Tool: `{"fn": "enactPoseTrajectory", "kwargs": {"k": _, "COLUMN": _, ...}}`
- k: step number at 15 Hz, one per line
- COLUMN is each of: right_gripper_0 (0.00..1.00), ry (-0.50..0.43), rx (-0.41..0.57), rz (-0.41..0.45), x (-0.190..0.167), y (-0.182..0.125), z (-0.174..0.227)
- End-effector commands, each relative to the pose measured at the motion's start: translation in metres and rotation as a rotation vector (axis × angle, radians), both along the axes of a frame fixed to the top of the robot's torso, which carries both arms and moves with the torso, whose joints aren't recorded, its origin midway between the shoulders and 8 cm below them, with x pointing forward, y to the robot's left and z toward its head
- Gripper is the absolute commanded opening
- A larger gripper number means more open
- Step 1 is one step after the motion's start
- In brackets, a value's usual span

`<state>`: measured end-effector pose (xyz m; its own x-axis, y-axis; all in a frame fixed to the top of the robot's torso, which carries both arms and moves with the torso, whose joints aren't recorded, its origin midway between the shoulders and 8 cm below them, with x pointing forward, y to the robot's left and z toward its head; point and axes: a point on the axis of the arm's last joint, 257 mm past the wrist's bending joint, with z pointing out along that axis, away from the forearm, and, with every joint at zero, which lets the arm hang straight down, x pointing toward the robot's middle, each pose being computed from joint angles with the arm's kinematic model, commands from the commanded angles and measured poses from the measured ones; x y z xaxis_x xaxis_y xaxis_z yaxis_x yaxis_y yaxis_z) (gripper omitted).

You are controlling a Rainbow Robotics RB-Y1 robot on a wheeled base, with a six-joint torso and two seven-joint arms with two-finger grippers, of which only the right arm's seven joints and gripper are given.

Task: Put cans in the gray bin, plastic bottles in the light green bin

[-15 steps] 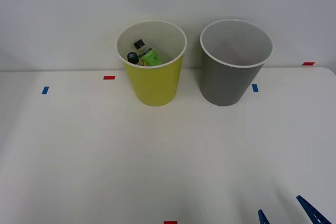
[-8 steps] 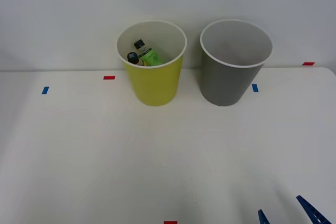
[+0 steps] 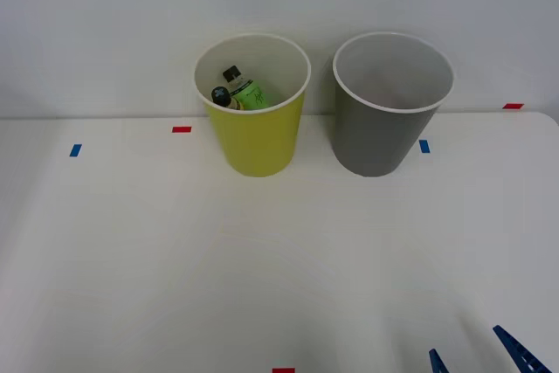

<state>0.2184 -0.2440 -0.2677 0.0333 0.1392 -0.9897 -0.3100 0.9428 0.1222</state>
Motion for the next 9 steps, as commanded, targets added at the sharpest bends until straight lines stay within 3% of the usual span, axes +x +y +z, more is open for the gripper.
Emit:
{"fn": "enactPoseTrajectory", "kwargs": {"k": 1, "right_gripper_0": 1.00, "ry": 0.000, "rx": 0.000, "rz": 0.000, "x": 0.0000, "y": 0.0000, "z": 0.0000}}
{"fn": "enactPoseTrajectory", "kwargs": {"k": 9, "right_gripper_0": 1.00, "ry": 0.000, "rx": 0.000, "rz": 0.000, "x": 0.0000, "y": 0.0000, "z": 0.0000}}
